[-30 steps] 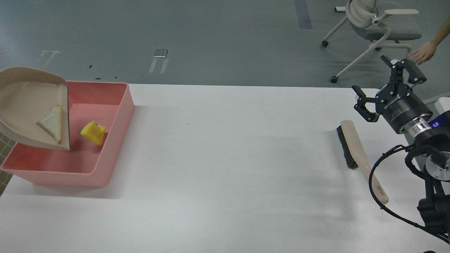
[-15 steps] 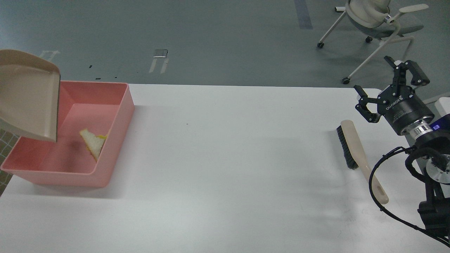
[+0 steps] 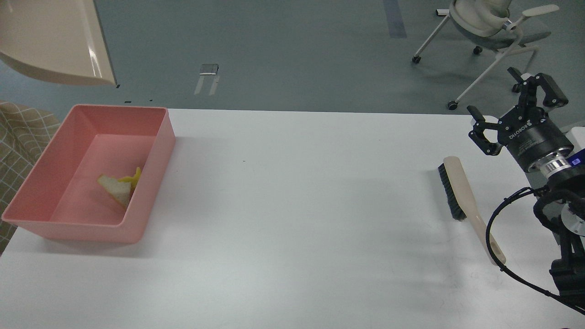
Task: Sweep and dump garbage into bin
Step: 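Lower the dustpan back onto the table with the left gripper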
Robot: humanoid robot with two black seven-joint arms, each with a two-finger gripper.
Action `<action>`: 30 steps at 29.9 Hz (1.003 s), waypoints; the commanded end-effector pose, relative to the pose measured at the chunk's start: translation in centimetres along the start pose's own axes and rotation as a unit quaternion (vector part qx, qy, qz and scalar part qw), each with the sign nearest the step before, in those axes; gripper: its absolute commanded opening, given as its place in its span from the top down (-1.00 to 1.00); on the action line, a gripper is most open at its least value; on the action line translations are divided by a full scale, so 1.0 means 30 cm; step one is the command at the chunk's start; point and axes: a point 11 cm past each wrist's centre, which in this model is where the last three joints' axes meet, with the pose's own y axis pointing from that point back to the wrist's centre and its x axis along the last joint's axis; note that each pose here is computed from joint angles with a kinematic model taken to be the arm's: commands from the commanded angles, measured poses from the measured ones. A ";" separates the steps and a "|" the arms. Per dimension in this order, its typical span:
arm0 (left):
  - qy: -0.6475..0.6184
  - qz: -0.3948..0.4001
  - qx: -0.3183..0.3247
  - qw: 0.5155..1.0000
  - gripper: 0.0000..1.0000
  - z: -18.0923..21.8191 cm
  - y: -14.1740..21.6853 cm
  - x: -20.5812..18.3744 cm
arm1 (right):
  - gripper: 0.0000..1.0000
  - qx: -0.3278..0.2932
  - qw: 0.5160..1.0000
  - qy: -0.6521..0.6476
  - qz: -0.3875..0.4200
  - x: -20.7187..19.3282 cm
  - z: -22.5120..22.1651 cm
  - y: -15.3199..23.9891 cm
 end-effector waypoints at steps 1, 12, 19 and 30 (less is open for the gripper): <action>0.046 -0.015 -0.009 0.999 0.58 -0.054 -0.030 -0.102 | -1.00 0.001 1.000 0.005 0.003 0.011 -0.017 -0.002; 0.151 -0.089 -0.038 0.984 0.58 -0.182 -0.338 -0.549 | -1.00 0.028 1.000 -0.005 -0.002 0.001 -0.137 -0.148; 0.187 -0.113 -0.043 0.975 0.57 -0.194 -0.427 -0.731 | -1.00 0.049 0.998 -0.026 0.011 0.019 -0.200 -0.237; 0.181 -0.174 -0.017 0.968 0.57 -0.243 -0.446 -1.000 | -1.00 0.105 0.993 -0.046 0.021 0.021 -0.259 -0.295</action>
